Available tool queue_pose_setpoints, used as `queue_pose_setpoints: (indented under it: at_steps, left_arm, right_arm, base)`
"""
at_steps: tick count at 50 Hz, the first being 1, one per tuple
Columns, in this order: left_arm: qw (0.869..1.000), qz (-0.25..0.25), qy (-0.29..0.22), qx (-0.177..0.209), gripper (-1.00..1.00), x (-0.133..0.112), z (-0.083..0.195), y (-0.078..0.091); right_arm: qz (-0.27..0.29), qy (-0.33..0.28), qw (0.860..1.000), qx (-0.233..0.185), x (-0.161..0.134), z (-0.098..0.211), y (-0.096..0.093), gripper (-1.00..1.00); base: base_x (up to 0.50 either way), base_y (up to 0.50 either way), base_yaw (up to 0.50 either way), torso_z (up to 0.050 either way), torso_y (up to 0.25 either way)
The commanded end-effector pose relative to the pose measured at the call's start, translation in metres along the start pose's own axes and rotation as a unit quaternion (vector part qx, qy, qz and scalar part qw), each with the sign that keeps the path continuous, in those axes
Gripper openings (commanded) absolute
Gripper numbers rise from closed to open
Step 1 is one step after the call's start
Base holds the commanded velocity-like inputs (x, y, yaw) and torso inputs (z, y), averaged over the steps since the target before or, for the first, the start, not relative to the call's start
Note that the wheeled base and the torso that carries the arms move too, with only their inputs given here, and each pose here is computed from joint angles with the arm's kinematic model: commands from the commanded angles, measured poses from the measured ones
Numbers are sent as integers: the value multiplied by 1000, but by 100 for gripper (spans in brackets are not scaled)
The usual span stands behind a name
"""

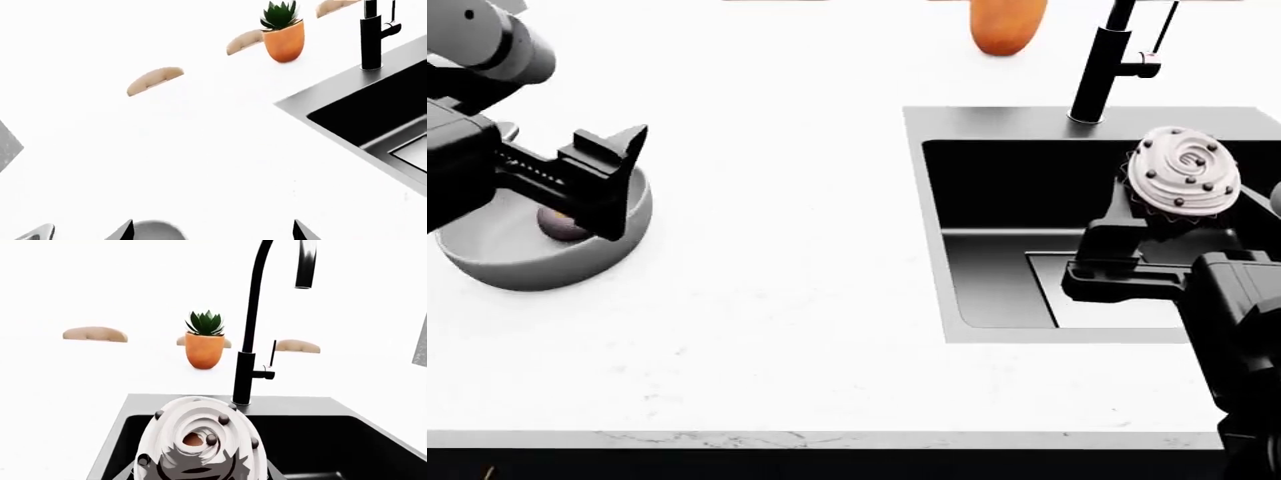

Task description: Pick up the bowl with donut and place it on the tray. Pick up the cupcake and place it on the tray.

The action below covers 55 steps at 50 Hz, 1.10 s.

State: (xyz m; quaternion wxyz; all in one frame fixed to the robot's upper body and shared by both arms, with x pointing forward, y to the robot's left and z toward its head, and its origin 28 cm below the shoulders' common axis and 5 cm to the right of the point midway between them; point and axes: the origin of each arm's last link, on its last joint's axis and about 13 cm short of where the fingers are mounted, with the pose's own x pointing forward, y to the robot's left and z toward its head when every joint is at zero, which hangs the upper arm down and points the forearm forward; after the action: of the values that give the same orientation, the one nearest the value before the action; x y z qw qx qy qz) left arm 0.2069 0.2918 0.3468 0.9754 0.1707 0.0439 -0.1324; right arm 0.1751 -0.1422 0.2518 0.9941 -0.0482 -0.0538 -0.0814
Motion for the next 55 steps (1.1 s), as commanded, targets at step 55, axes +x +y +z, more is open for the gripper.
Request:
queue_pose_setpoints:
  at_steps: [55]
  left_arm:
    - [974,-34,220,29,100,67,-35,14]
  right_arm:
    - [-2,6,1000,0,9,-8,-1,-100]
  base:
    - [0,0,0,0,0]
